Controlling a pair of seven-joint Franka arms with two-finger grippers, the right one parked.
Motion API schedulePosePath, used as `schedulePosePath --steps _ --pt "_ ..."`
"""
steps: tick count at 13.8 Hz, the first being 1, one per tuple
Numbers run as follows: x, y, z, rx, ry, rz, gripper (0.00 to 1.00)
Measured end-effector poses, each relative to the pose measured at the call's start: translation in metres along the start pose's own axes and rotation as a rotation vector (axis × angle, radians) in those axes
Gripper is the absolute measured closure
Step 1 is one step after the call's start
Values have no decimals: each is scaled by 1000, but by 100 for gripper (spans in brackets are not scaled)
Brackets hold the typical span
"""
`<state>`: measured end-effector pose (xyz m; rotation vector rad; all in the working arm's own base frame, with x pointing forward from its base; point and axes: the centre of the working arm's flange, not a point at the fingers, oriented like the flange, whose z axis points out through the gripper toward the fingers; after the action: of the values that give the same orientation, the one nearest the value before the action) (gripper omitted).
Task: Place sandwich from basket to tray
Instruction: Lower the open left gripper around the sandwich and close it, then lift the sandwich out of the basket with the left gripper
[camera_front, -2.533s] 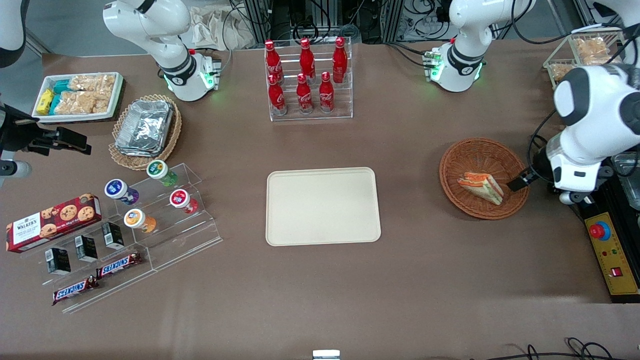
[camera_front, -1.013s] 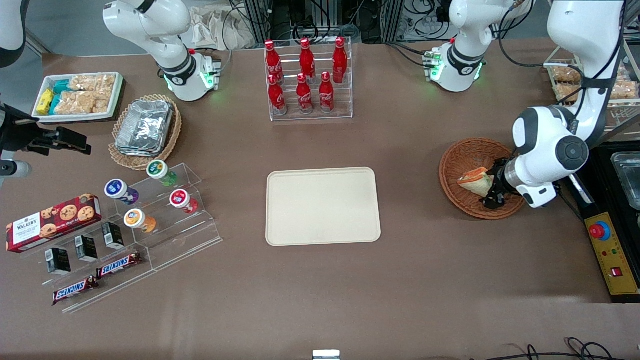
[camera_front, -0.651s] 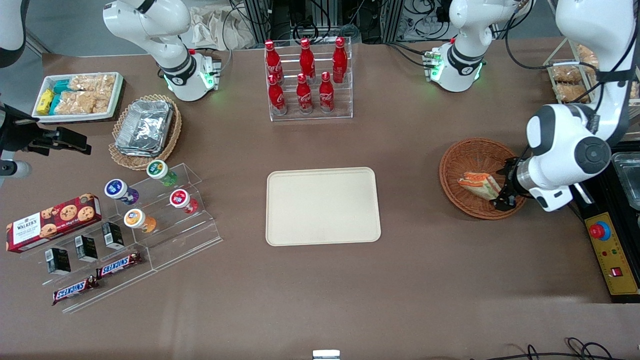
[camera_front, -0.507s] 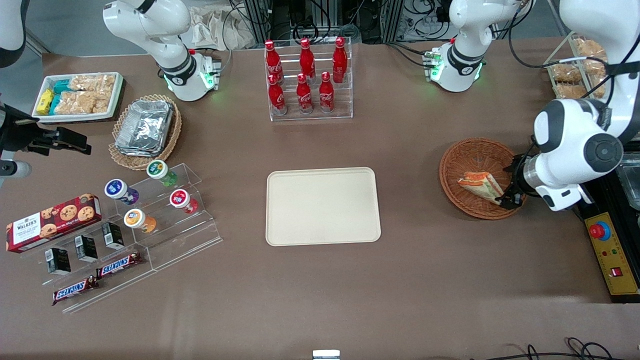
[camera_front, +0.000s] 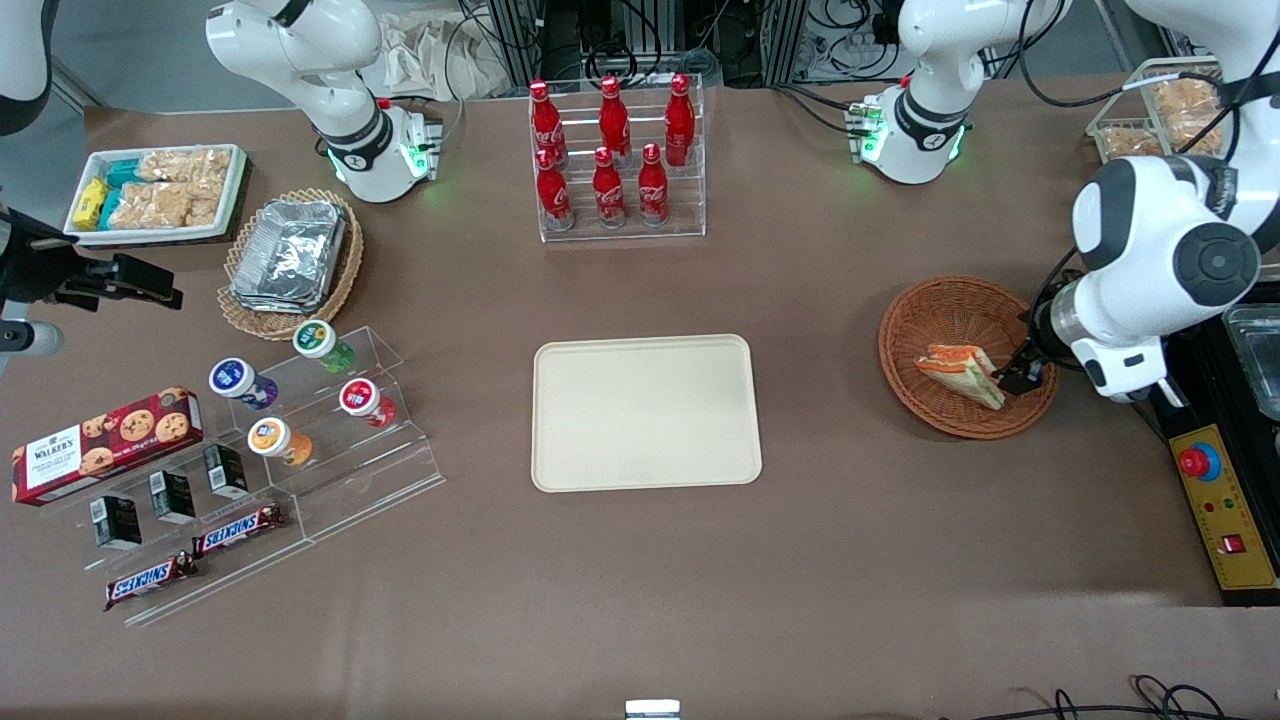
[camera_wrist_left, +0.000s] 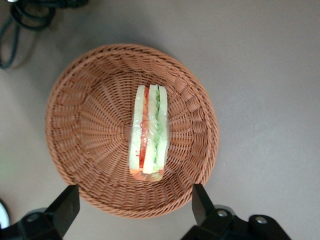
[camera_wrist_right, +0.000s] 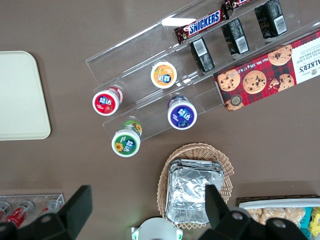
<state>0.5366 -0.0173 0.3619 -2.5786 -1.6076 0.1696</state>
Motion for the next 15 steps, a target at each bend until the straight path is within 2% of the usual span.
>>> schedulePosePath --steps 2,7,10,15 --pt "-2 -1 30 -18 -3 -60 0" --pt "-2 -1 71 10 -35 -117 0" --pt "-1 -6 78 16 -38 -125 0" --pt "-2 -14 101 -1 -32 -125 0"
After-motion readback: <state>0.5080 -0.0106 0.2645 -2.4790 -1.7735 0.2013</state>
